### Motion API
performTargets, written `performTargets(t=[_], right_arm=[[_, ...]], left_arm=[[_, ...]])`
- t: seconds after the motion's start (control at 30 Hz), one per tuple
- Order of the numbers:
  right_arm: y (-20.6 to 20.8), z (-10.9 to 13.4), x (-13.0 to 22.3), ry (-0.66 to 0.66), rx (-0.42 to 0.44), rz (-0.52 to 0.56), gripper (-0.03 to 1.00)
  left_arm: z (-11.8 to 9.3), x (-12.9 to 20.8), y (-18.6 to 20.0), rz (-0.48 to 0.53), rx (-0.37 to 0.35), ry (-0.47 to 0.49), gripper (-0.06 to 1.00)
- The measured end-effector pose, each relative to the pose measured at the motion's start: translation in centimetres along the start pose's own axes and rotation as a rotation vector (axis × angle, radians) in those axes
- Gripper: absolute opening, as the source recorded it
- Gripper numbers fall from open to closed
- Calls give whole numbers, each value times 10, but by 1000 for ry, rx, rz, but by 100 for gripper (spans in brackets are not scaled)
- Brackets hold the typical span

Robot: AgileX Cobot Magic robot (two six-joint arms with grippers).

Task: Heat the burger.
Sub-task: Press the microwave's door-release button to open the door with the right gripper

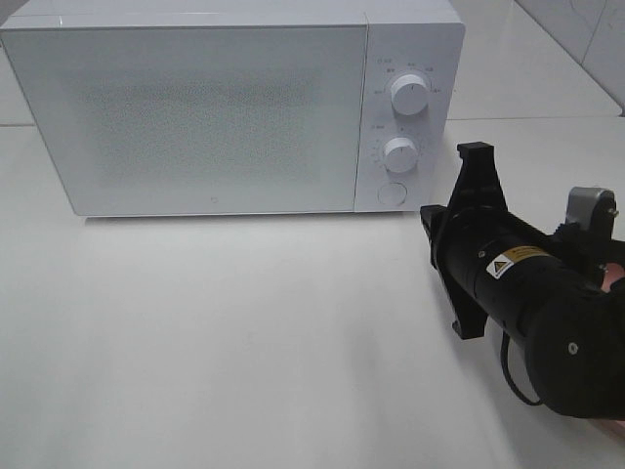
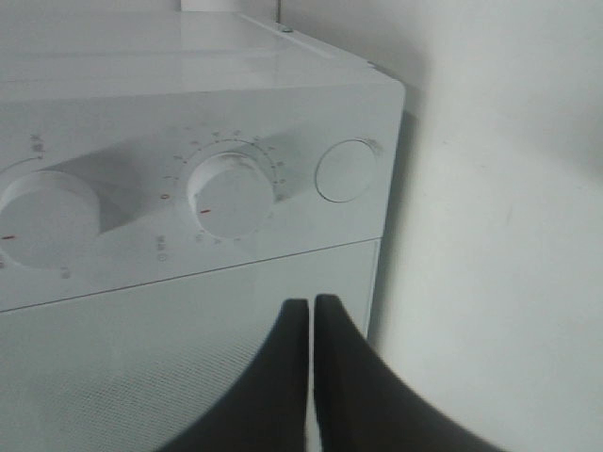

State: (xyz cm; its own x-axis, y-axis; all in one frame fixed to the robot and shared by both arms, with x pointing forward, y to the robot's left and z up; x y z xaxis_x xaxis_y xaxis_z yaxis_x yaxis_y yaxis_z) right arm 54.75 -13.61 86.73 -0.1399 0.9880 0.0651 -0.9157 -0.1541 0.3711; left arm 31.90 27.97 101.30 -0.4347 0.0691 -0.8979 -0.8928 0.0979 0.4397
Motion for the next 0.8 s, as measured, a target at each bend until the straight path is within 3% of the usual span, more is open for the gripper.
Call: performTargets(t=[0.2, 0.47, 0.8], right_arm=[[0, -14, 2, -14, 70, 8, 0], [-15, -22, 7, -3, 86, 0, 0], [-47, -14, 0, 2, 70, 3, 0]], left_arm=[[0, 0, 0, 0, 0, 0, 97], [0, 0, 0, 0, 0, 0, 97], [0, 0, 0, 0, 0, 0, 97]])
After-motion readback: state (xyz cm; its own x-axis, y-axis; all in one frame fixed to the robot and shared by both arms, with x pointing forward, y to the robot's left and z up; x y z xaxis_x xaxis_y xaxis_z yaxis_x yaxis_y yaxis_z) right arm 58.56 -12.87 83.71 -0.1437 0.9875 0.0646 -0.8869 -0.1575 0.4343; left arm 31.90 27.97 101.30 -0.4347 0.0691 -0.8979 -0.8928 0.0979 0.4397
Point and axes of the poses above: a point on each arm's last joint axis where the gripper is mounted, y pointing back along that axis away from the gripper, z along the wrist's bending axis when the last joint is at zero, x = y × z, the point moved 10 cm from there along -y, pointing out along that axis toward the gripper, and after that the axes turned 7 degrees about -y, right-handed, at the moved point
